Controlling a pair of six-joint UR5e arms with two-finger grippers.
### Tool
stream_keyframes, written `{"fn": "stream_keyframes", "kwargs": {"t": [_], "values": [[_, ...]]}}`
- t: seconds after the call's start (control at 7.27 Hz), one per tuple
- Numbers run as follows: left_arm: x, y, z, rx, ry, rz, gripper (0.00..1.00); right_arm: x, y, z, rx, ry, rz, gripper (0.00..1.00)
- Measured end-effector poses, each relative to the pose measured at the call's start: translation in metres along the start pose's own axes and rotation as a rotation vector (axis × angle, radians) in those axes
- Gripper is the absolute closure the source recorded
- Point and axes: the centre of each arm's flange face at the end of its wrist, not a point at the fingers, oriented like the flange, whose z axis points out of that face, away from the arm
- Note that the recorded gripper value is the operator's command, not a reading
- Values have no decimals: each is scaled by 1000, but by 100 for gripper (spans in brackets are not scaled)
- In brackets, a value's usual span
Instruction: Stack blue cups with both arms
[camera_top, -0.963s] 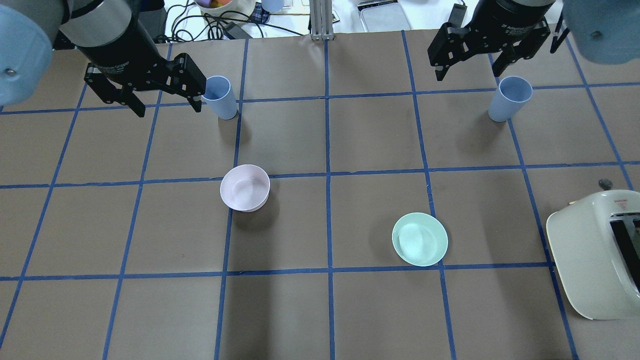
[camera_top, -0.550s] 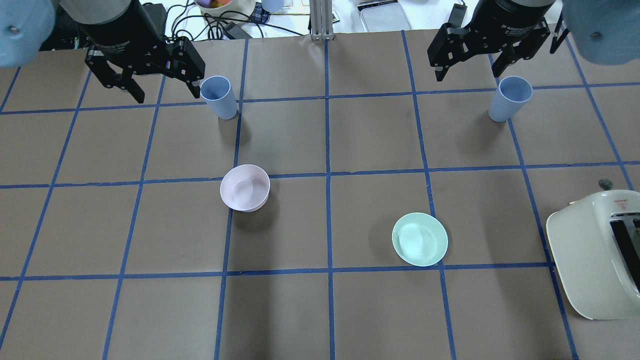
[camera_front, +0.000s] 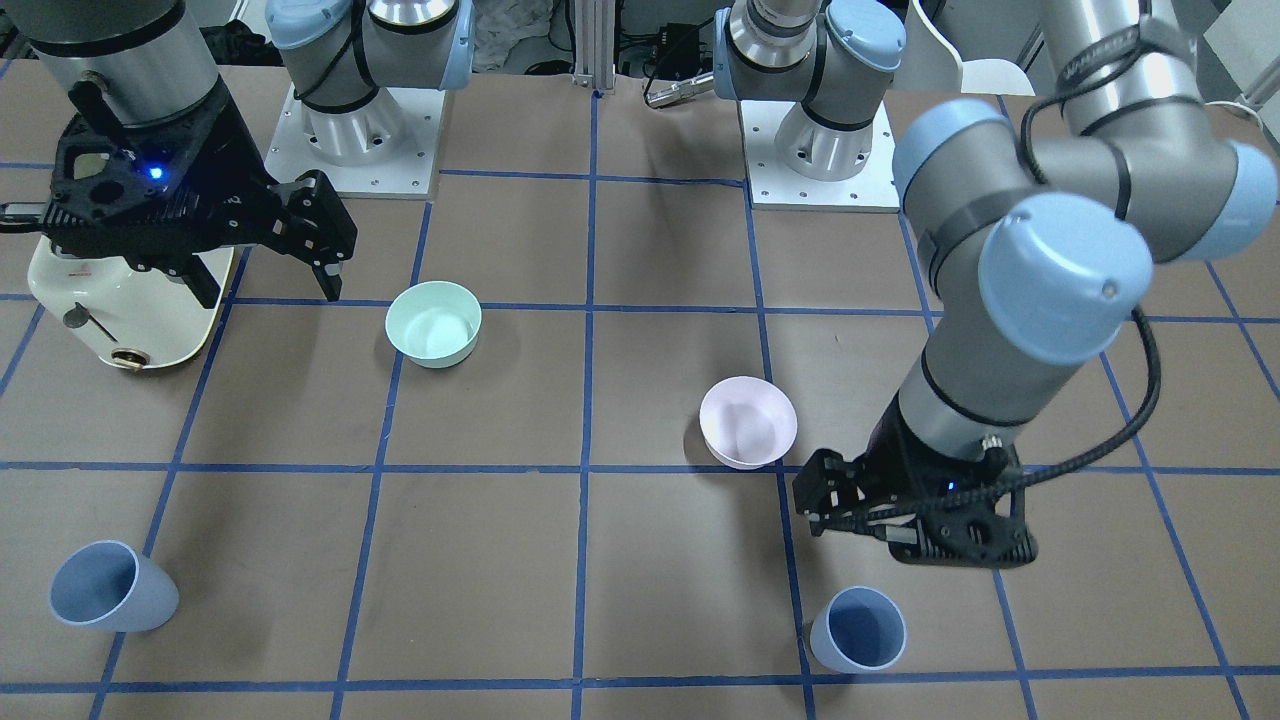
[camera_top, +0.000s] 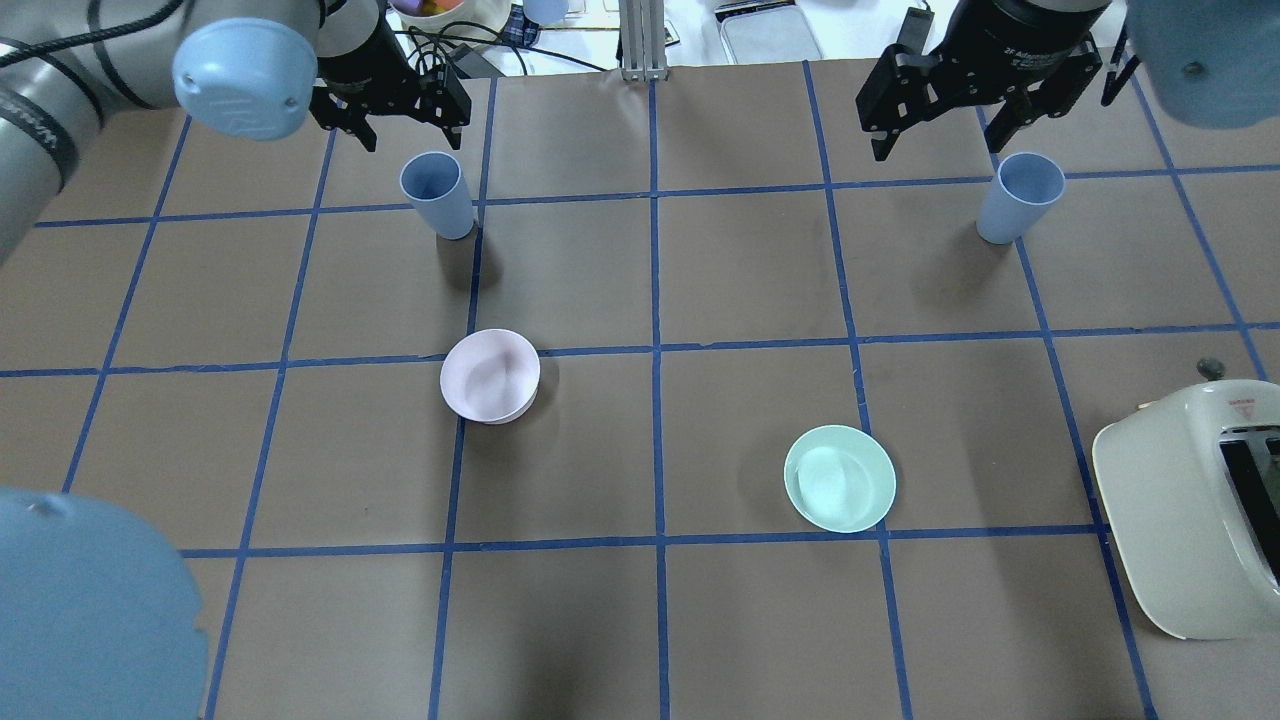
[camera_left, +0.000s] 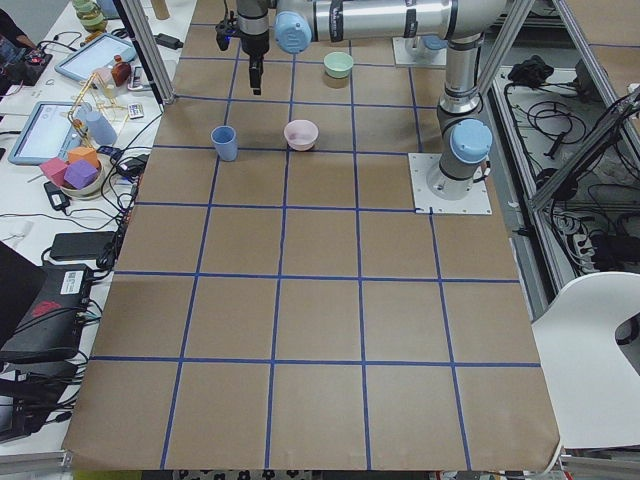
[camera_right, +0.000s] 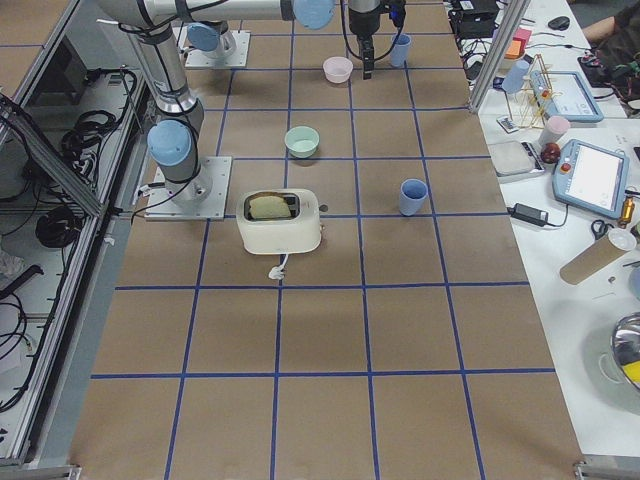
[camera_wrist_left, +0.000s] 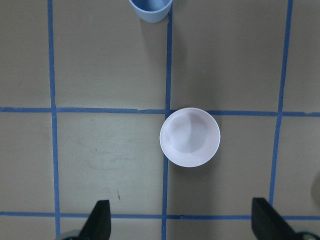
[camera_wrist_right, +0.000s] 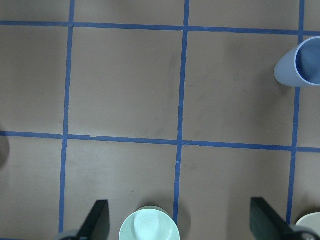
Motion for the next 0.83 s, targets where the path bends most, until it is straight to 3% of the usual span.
{"fn": "stream_keyframes", "kwargs": {"t": [0.14,0.41,0.55,0.69,0.83], "values": [[-1,-12,34,21,-2,21,13,2,-1,0,1,-1,3,0],[-3,-18,78,6,-2,35,37,12,-3,0,1,-4,20,0],[-3,-18,91,-7,-1,37,59,20,-6,2,-2,-2,32,0],[-3,-17,99,-19,-1,38,89,37,-11,7,-10,6,51,0],[-4,-16,105,-28,-3,38,100,67,-19,16,-25,13,84,0]]}}
